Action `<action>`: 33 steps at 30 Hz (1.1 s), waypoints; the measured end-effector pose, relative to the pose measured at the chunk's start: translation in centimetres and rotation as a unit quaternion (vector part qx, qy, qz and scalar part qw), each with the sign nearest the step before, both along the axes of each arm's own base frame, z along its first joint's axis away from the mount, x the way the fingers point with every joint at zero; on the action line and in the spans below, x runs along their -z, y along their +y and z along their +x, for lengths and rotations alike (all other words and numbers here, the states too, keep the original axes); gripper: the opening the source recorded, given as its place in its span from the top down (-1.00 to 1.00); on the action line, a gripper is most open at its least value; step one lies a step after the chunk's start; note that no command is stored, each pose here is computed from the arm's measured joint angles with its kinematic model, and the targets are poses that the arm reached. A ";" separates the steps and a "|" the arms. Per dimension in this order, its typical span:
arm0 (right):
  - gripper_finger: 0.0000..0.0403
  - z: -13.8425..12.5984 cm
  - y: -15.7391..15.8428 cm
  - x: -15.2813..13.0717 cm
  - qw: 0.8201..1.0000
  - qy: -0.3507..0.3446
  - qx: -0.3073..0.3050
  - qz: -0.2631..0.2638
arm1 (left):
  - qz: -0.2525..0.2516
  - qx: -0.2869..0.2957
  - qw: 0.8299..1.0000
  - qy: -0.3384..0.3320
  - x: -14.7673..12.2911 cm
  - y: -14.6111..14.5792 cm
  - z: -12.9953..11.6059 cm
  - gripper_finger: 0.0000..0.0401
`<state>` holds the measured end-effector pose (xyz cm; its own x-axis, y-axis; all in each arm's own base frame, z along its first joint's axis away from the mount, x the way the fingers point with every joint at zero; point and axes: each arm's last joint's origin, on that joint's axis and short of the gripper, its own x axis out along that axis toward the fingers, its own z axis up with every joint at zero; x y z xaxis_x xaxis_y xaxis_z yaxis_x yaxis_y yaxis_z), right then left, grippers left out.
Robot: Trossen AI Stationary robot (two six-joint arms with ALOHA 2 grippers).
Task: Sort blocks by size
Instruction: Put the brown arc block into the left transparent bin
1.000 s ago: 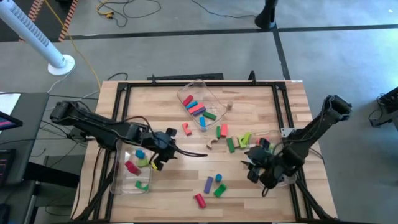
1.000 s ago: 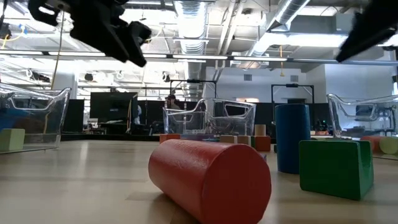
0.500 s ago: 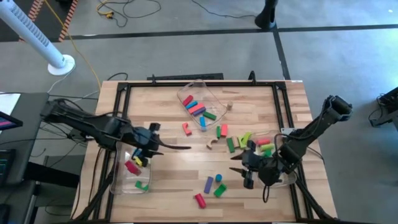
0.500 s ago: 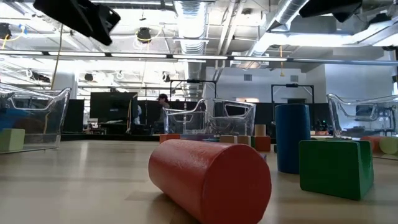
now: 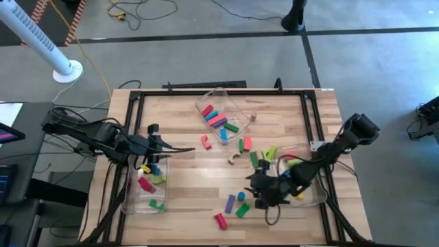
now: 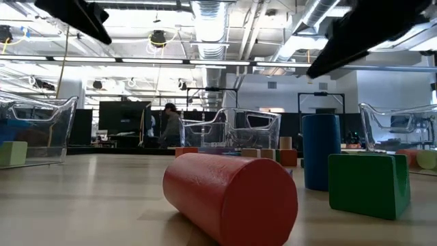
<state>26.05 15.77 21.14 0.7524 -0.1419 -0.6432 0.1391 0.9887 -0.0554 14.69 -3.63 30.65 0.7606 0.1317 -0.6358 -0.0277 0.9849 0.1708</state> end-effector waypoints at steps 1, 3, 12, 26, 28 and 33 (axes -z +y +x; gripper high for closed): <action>-0.05 0.3 -0.3 0.0 1.000 0.003 0.007 -0.002 | 0.000 -0.007 1.000 0.005 0.2 0.0 -0.1 0.25; -0.05 0.7 -0.8 0.0 1.000 0.014 0.016 -0.010 | 0.000 -0.016 1.000 0.014 1.0 0.1 -0.1 0.25; -0.05 1.2 -2.5 0.0 0.998 0.044 0.041 -0.029 | 0.005 -0.025 0.999 0.033 5.9 0.0 0.1 0.25; -0.05 2.6 -5.9 0.2 0.993 0.070 0.044 -0.084 | -0.027 0.014 0.996 -0.078 5.9 -0.6 1.5 0.25; -0.05 2.8 -6.4 0.2 0.993 0.076 0.037 -0.088 | -0.043 0.031 0.994 -0.092 5.7 -0.8 1.7 0.25; -0.05 3.3 -7.7 0.2 0.991 0.085 0.022 -0.101 | -0.070 0.065 0.989 -0.114 5.2 -1.3 1.9 0.25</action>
